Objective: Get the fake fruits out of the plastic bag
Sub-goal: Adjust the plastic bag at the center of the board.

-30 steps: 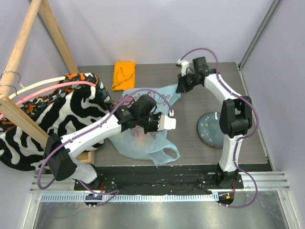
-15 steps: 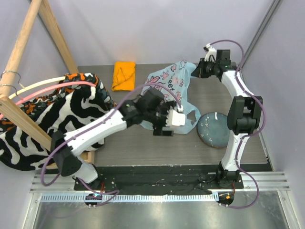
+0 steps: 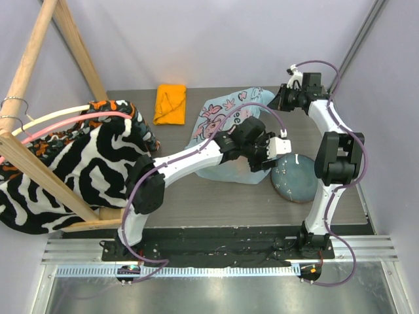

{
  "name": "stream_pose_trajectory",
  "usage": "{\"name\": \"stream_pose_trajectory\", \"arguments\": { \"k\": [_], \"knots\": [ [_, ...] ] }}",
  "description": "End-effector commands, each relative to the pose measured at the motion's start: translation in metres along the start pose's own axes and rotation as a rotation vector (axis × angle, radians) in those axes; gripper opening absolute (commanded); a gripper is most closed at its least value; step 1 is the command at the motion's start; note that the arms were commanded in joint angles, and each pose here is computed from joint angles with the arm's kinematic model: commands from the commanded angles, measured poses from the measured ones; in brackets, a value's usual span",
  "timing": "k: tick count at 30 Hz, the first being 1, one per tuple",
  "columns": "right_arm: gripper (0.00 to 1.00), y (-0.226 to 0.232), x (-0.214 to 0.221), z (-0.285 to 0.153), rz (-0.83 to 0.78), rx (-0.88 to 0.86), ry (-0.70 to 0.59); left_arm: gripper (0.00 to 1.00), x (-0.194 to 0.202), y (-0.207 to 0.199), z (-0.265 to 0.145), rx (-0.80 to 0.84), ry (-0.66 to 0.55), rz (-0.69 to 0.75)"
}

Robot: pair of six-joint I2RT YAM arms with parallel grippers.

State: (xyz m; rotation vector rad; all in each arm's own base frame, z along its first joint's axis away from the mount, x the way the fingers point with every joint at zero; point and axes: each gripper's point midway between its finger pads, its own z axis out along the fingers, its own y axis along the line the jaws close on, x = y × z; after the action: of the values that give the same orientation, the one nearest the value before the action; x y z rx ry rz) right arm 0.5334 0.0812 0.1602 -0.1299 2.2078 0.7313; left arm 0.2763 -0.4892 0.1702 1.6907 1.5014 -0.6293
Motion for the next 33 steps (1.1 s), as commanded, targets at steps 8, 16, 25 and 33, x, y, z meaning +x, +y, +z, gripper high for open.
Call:
{"name": "stream_pose_trajectory", "arguments": {
  "k": [8,16,25,33],
  "knots": [
    [0.01,0.008,-0.034,-0.035,0.012,0.003,-0.11,0.59,0.034,-0.03,0.046,0.174,0.082,-0.019],
    [0.01,0.004,-0.03,-0.031,0.032,0.005,-0.104,0.66,0.086,-0.049,0.058,0.195,0.228,-0.058],
    [0.01,-0.004,-0.029,-0.017,0.047,-0.001,-0.057,0.0,0.079,0.008,0.029,0.075,0.233,-0.135],
    [0.01,-0.021,-0.146,-0.03,0.053,0.008,-0.316,0.0,0.006,0.159,-0.114,-0.256,0.0,-0.01]
  ]
}}
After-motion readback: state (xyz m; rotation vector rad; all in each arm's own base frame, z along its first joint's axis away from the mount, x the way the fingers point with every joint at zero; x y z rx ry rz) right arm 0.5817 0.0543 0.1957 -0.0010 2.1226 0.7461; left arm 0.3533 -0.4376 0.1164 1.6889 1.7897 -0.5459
